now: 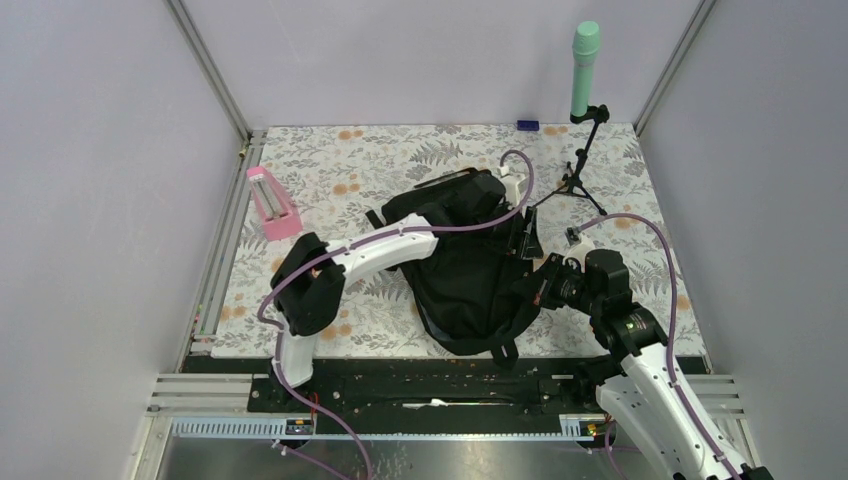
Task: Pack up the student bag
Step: Zip the student bag at the center of the board.
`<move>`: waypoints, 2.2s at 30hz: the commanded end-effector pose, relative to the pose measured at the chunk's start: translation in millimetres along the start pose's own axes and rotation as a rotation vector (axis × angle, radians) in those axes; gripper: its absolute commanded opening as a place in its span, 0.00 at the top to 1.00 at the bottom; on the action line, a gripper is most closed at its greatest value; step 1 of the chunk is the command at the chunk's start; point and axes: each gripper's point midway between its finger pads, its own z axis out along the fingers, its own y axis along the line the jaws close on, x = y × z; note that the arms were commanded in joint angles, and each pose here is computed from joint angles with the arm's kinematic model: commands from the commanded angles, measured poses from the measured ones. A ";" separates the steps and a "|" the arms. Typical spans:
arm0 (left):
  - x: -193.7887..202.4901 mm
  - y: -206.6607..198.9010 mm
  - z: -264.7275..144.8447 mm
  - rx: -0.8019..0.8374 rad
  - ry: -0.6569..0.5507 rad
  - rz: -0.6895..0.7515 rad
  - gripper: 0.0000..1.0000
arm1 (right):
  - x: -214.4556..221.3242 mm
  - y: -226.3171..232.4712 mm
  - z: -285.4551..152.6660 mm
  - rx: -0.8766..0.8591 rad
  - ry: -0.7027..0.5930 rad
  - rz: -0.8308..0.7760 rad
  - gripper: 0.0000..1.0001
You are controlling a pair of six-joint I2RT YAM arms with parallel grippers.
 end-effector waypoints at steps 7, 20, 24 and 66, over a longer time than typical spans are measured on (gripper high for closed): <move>-1.9 -29.3 20.1 0.117 0.040 -0.029 0.67 | -3.4 16.1 -5.0 -0.082 -0.017 -0.040 1.00; -107.5 -0.7 -4.2 0.018 -0.361 -0.098 1.00 | 12.4 22.8 -15.2 -0.080 0.023 0.175 1.00; -141.4 18.1 -18.3 -0.007 -0.473 -0.127 1.00 | 14.6 28.1 -20.0 -0.102 0.008 0.205 1.00; -120.5 19.8 -111.7 0.066 -0.432 0.102 0.19 | 25.0 45.2 16.0 -0.060 -0.043 0.140 1.00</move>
